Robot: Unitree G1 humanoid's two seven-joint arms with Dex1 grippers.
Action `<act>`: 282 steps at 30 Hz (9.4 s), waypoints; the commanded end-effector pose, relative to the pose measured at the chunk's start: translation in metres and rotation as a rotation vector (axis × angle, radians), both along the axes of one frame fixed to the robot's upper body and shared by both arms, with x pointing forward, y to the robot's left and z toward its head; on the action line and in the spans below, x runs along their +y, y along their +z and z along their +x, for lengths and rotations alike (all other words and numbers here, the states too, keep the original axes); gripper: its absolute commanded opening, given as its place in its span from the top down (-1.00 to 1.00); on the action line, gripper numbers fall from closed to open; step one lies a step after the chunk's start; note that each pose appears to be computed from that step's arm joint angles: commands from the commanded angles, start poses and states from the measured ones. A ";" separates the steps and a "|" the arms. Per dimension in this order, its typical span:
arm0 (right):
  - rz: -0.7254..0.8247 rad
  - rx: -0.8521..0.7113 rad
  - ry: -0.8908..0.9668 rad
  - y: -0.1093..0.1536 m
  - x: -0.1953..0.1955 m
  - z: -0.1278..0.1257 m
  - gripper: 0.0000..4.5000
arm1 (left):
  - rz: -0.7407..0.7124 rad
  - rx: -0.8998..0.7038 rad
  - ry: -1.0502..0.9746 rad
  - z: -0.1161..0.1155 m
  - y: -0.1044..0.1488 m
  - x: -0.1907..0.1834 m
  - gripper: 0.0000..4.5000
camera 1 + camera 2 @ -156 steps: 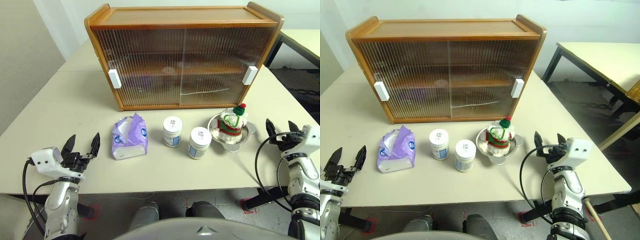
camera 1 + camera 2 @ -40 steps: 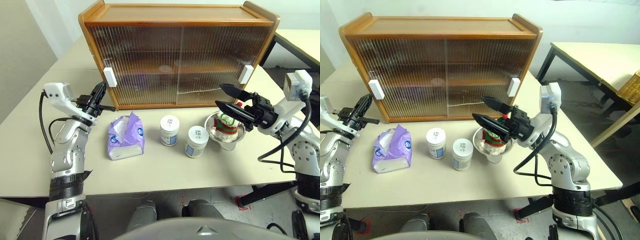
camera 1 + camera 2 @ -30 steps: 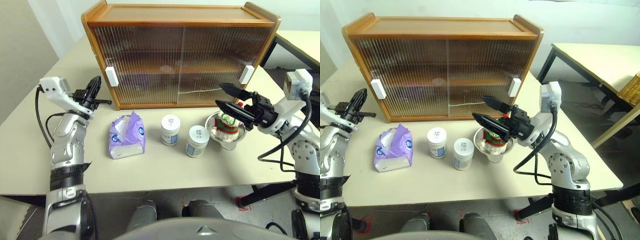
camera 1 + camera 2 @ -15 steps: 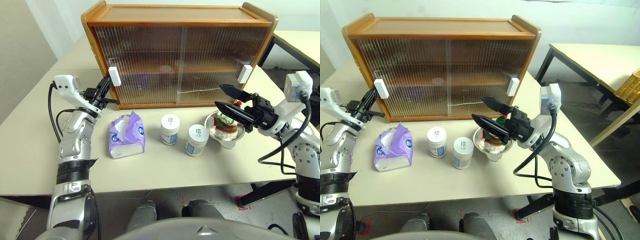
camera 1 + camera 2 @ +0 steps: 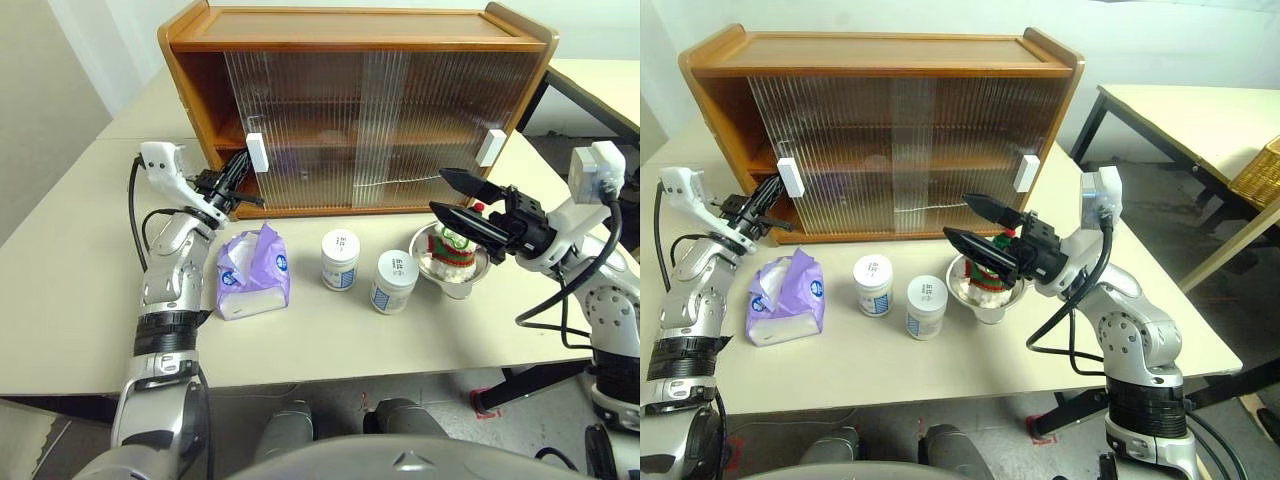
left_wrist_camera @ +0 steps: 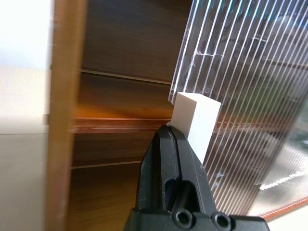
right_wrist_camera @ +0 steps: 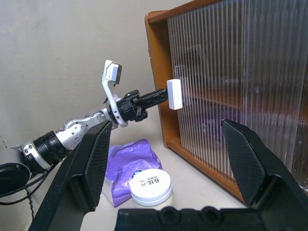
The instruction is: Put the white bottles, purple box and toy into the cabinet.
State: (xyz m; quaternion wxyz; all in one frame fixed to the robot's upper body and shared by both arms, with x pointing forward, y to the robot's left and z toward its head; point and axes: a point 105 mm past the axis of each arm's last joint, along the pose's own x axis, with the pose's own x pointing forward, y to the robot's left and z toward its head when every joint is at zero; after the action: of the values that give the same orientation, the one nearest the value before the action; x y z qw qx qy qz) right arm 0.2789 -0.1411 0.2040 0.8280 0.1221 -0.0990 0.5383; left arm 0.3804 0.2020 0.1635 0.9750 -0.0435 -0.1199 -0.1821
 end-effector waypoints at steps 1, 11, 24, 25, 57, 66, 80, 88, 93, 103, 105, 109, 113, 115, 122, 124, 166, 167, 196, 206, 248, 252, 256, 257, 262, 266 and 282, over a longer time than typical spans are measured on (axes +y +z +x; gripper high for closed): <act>-0.002 -0.018 -0.011 0.003 -0.001 0.000 -1.00 | 0.007 -0.005 -0.073 0.001 0.005 -0.022 0.99; 0.003 -0.019 -0.018 0.003 -0.001 -0.001 -1.00 | 0.015 0.013 -0.163 0.002 0.003 -0.055 0.99; 0.003 -0.023 -0.023 0.004 -0.001 -0.001 -1.00 | 0.031 0.025 -0.254 0.015 0.000 -0.082 0.99; 0.002 -0.024 -0.023 0.005 -0.001 -0.001 -1.00 | 0.032 0.021 -0.265 0.015 0.001 -0.085 0.99; -0.006 -0.023 -0.022 0.003 0.000 0.003 -1.00 | -0.089 -0.086 -0.250 0.014 0.030 -0.083 0.83; -0.005 -0.017 0.024 0.002 0.006 0.009 -1.00 | -0.033 -0.094 -0.201 -0.026 0.040 -0.055 -0.54; -0.007 -0.009 0.074 -0.001 0.010 0.016 -1.00 | 0.077 0.150 -0.142 -0.126 -0.018 0.012 -0.99; -0.008 -0.005 0.094 -0.001 0.012 0.016 -1.00 | 0.065 0.203 -0.160 -0.168 -0.041 0.025 -0.99; -0.012 -0.002 0.102 0.000 0.013 0.016 -1.00 | 0.091 0.224 -0.150 -0.176 -0.054 0.030 -0.99; -0.019 -0.004 0.109 0.003 0.013 0.016 -1.00 | 0.115 0.276 -0.057 -0.175 -0.097 0.040 -0.99; -0.020 -0.005 0.109 0.003 0.013 0.016 -1.00 | 0.115 0.277 -0.059 -0.173 -0.102 0.038 -0.99; -0.025 -0.008 0.107 0.005 0.013 0.015 -1.00 | 0.117 0.288 -0.090 -0.165 -0.116 0.025 -0.99; -0.026 -0.009 0.100 0.006 0.012 0.015 -1.00 | 0.120 0.278 -0.093 -0.158 -0.120 0.018 -0.99; -0.025 -0.011 0.097 0.006 0.012 0.014 -1.00 | 0.118 0.276 -0.090 -0.156 -0.119 0.018 -0.99; -0.021 -0.015 0.092 0.007 0.013 0.013 -1.00 | 0.129 0.306 -0.076 -0.159 -0.125 0.030 -0.10; -0.019 -0.015 0.091 0.007 0.013 0.014 -1.00 | 0.131 0.314 -0.076 -0.161 -0.128 0.033 0.19; 0.012 -0.033 0.091 0.000 0.023 0.014 -1.00 | -0.018 -0.025 -0.184 -0.049 0.056 -0.023 0.99; 0.013 -0.033 0.089 0.000 0.022 0.014 -1.00 | -0.032 -0.023 -0.172 -0.044 0.055 -0.022 0.99; 0.015 -0.027 0.054 -0.002 0.020 0.012 -1.00 | -0.010 -0.041 -0.120 0.024 0.044 -0.030 0.58; 0.013 -0.021 0.067 -0.002 0.021 0.013 -1.00 | -0.052 -0.180 -0.100 0.017 0.069 -0.024 -0.93; 0.001 -0.031 0.070 0.002 0.019 0.013 -1.00 | 0.010 -0.038 -0.079 0.008 0.015 -0.061 0.98; 0.011 -0.047 0.056 0.006 0.019 0.014 -1.00 | -0.015 -0.047 -0.009 0.019 0.019 -0.055 0.98; 0.009 -0.043 0.055 0.005 0.019 0.013 -1.00 | -0.038 -0.092 0.043 0.033 0.033 -0.053 0.98; 0.009 -0.042 0.055 0.005 0.019 0.012 -1.00 | -0.040 -0.099 0.053 0.036 0.035 -0.053 0.98; 0.013 -0.044 0.047 0.005 0.019 0.013 -1.00 | -0.043 -0.106 0.078 0.046 0.038 -0.055 0.98; 0.015 -0.045 0.044 0.005 0.020 0.013 -1.00 | -0.034 -0.111 0.054 0.051 0.041 -0.060 0.98; 0.013 -0.037 0.043 0.003 0.020 0.014 -1.00 | -0.104 -0.247 -0.054 0.029 0.072 -0.064 0.98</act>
State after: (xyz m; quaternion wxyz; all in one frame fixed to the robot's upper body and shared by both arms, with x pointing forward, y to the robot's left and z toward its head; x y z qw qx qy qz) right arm 0.2927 -0.1200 0.2055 0.8130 0.1220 -0.1110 0.5584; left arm 0.4157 0.1380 0.2322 0.9494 -0.0657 -0.2395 -0.1923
